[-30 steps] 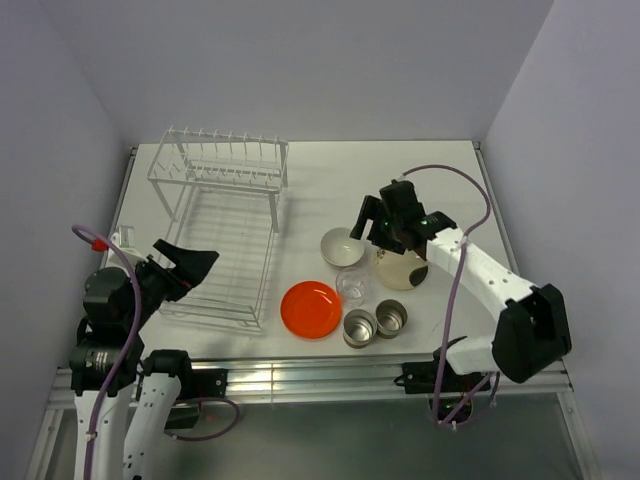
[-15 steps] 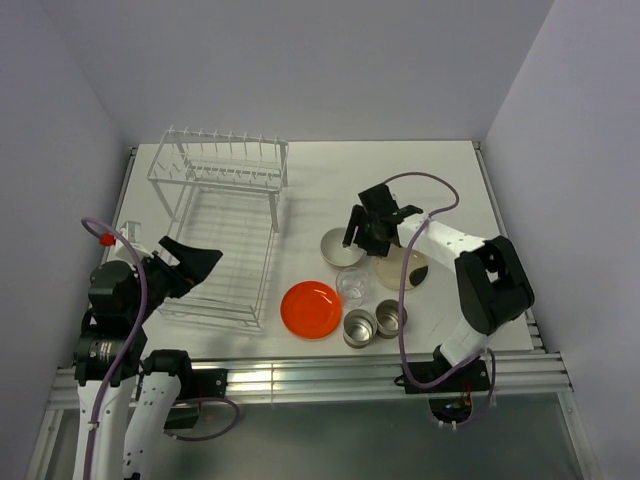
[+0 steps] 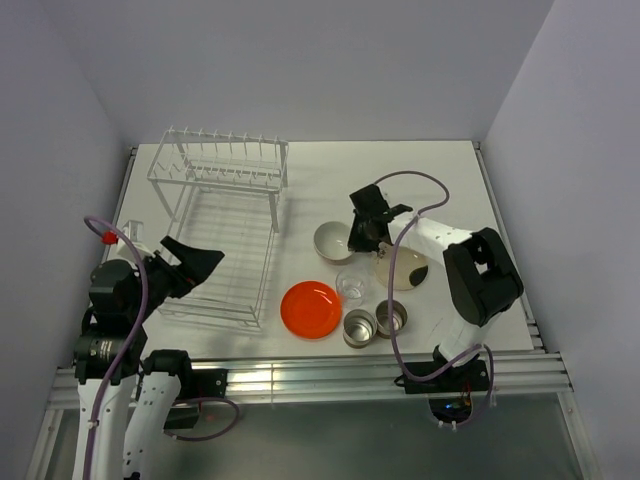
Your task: Load the mixed dishes into the dish rack
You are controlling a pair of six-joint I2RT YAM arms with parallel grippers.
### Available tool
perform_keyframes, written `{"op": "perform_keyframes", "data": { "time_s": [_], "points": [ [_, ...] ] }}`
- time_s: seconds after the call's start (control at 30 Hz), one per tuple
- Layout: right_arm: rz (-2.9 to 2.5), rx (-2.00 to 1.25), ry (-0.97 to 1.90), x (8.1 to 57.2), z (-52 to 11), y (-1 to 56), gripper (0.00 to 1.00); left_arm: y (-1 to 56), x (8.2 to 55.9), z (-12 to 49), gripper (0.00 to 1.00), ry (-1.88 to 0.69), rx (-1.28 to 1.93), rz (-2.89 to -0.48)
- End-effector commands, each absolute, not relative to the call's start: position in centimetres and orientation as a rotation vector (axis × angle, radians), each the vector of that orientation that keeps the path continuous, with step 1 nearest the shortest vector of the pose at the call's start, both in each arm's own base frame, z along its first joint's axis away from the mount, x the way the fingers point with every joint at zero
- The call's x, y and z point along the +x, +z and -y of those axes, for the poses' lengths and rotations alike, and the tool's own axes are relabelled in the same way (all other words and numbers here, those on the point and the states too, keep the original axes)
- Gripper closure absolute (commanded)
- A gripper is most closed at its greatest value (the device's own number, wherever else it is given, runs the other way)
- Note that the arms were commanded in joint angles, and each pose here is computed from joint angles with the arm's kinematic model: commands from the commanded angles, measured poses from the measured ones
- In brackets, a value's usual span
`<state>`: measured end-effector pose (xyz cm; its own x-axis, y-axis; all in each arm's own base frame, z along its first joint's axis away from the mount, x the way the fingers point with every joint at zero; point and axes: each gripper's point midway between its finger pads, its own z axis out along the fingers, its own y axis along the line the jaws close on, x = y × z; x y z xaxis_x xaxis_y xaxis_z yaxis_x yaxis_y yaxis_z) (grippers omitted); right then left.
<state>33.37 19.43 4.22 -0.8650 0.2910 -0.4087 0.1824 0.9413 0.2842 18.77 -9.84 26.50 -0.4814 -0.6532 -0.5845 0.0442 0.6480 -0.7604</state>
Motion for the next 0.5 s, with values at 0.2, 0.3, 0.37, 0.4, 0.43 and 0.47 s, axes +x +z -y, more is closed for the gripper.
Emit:
{"op": "perform_keyframes", "data": {
  "time_s": [0.2,0.3,0.37,0.4,0.43,0.47],
  "points": [
    [-2.491,0.293,0.394,36.6,-20.9,9.3,1.00,27.7,19.1,11.4,0.09,-1.007,-0.369,-1.875],
    [-2.460,0.272,0.431,36.2,-21.0,11.4,1.00,27.7,19.0,12.3,0.06,-1.074,-0.335,-1.879],
    [-2.436,0.240,0.497,35.3,-21.4,13.2,1.00,27.4,18.6,13.3,0.04,-1.153,-0.295,-1.900],
    [-2.422,0.226,0.516,35.0,-21.5,13.8,1.00,27.4,18.5,13.7,0.04,-1.193,-0.297,-1.905],
    [-2.404,0.179,0.585,33.9,-22.4,15.4,1.00,27.6,18.7,14.0,0.03,-1.222,-0.281,-1.898],
    [-2.401,0.157,0.600,33.2,-22.6,15.7,1.00,27.4,18.4,14.5,0.02,-1.268,-0.272,-1.914]
  ]
}}
